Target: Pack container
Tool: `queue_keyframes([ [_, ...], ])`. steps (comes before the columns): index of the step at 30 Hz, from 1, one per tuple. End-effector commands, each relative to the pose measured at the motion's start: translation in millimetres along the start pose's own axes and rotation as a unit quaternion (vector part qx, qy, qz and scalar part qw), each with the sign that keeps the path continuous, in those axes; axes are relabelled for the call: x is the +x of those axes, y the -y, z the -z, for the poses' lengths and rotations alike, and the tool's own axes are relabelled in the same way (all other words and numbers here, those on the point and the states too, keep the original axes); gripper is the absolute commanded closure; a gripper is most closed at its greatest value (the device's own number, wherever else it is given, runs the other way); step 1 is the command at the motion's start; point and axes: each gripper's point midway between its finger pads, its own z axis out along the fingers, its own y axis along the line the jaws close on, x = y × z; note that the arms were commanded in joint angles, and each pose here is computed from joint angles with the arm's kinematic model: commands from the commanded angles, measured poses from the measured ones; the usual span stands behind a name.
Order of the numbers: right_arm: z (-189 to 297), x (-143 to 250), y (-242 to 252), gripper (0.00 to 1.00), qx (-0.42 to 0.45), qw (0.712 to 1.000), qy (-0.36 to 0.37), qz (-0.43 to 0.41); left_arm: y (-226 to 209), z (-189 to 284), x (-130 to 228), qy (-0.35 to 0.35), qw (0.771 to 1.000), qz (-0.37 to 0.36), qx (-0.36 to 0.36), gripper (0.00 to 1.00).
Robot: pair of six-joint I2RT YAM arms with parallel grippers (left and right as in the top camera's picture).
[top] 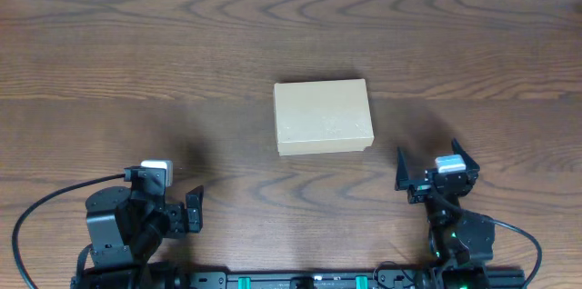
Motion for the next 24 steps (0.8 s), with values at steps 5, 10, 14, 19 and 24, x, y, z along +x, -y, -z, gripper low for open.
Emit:
queue_keyframes([
  [5, -1, 7, 1, 0.01, 0.002, 1.0, -0.012, -0.019, 1, 1, -2, 0.004, 1.0, -0.004, 0.002, 0.04],
  [10, 0, 1, 1, 0.01, 0.003, 1.0, 0.001, -0.019, 1, 1, -2, 0.004, 1.0, -0.004, 0.002, 0.05],
  [14, 1, -3, -2, 0.01, -0.003, 1.0, 0.009, -0.018, 1, 1, -2, 0.004, 1.0, -0.004, 0.002, 0.05],
  [19, 1, -2, -1, 0.01, 0.002, 1.0, 0.008, -0.004, 1, 1, -2, 0.004, 1.0, -0.004, 0.002, 0.05],
  [24, 1, -3, -1, 0.01, 0.002, 1.0, 0.008, -0.005, 1, 1, -2, 0.004, 1.0, -0.004, 0.002, 0.05],
])
